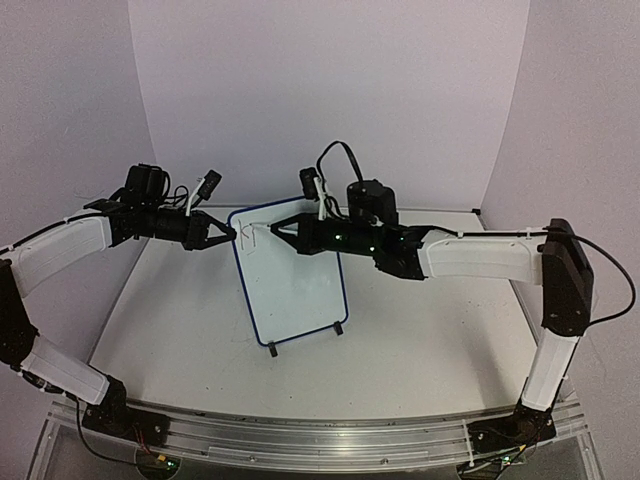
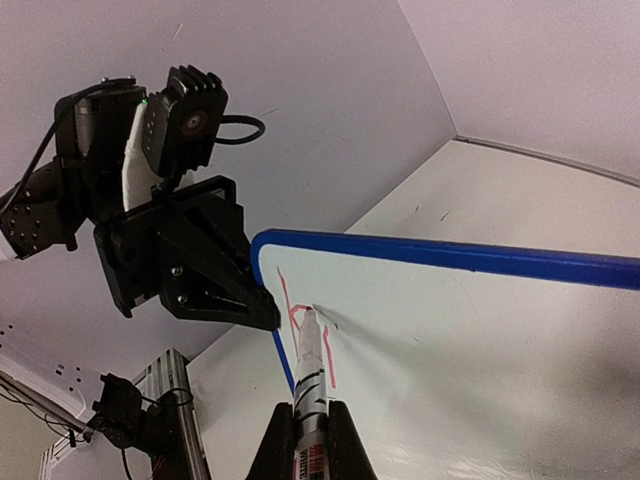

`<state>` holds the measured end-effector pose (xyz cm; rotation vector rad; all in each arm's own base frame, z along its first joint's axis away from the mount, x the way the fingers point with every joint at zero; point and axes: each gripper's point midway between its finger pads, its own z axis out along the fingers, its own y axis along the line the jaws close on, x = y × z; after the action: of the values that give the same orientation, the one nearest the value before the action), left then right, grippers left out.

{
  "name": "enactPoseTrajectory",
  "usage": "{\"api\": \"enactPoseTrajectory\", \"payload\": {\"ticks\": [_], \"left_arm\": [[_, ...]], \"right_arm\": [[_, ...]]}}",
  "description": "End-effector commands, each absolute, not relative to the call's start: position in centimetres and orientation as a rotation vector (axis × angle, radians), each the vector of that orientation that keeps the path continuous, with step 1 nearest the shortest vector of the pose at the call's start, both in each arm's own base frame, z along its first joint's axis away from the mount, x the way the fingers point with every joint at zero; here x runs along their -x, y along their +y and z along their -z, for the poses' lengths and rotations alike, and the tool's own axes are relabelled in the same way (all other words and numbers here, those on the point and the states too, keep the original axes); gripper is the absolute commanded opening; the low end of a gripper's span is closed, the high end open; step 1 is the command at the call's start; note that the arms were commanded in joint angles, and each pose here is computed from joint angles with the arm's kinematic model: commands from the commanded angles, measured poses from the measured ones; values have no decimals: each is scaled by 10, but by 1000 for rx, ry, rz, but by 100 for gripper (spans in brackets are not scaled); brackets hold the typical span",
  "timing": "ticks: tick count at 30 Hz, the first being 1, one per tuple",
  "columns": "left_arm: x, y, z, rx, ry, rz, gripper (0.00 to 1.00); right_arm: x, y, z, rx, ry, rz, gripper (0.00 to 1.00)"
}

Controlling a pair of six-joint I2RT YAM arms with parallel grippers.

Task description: Write a sentence on the whiteboard

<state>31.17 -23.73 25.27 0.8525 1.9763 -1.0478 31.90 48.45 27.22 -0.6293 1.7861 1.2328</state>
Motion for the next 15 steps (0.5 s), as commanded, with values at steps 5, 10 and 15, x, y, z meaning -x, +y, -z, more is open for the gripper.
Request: {"api": "enactPoseTrajectory", "payload": {"ticks": [5,10,15], "left_arm": [[-309,-235,-245,-881,1994,1000,0],[-309,-235,-245,-882,1996,999,0],[-309,-235,-246,-885,1993,999,0]], "right_arm": [[-330,486,-286,595,1746,-1203,0],[-332,486,-283,587,1754,-1193,0],[-330,485,-284,593,1754,-1200,0]]}}
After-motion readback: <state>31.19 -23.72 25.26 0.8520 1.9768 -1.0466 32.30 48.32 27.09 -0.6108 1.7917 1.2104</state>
